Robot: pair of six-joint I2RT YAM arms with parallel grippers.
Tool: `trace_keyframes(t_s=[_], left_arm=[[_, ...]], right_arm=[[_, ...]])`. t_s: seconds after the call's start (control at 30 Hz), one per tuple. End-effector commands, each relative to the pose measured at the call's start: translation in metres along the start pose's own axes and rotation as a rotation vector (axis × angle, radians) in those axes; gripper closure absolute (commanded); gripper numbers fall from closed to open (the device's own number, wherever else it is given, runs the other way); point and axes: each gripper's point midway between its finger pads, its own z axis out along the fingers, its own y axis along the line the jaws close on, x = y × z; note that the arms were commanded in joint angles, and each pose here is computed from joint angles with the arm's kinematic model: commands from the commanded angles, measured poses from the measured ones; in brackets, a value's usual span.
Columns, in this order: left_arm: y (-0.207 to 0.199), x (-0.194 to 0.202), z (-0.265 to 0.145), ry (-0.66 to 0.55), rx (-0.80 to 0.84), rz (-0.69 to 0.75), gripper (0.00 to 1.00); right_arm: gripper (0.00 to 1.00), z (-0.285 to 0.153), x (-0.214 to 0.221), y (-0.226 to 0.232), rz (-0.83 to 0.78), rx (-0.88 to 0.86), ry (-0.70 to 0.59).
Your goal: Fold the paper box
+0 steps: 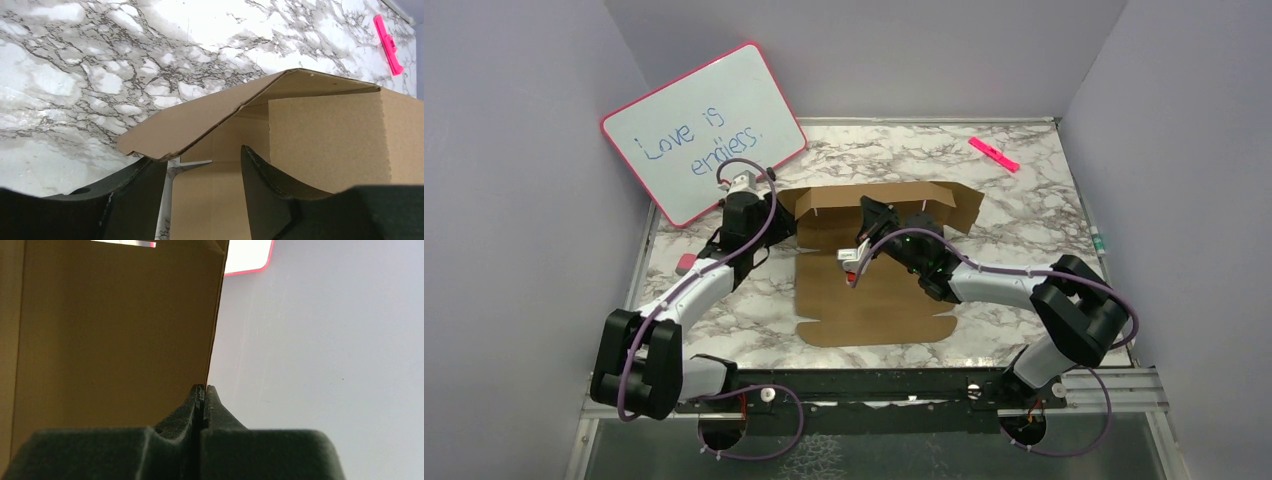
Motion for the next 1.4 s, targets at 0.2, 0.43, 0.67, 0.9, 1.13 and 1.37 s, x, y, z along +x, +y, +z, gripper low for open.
trace_keyframes(t_s=[0.2,0.43,0.67,0.9,1.13,1.37], left_arm=[[0.006,0.035,0.028,0.051,0.046,-0.096,0.41],[0.004,0.042,0.037,0.043,0.069,-0.096,0.39],[-0.007,0.059,0.047,0.079,0.096,-0.108,0.39],[-0.043,0.044,0.031,0.005,0.197,-0.049,0.41],[-0.056,0.054,0.023,0.000,0.239,0.011,0.44],[-0.052,0.071,0.029,0.042,0.228,0.028,0.44]], right_arm=[[0.99,0.006,0.000,-0.001,-0.010,0.005,0.018],[0.99,0.008,0.000,-0.001,-0.005,0.004,0.017],[0.99,0.010,0.000,-0.003,-0.006,0.010,0.016],[0.99,0.010,0.001,-0.005,-0.002,0.013,0.023],[0.99,0.011,0.002,-0.008,-0.001,0.022,0.023],[0.99,0.011,0.001,-0.004,-0.001,0.011,0.023]])
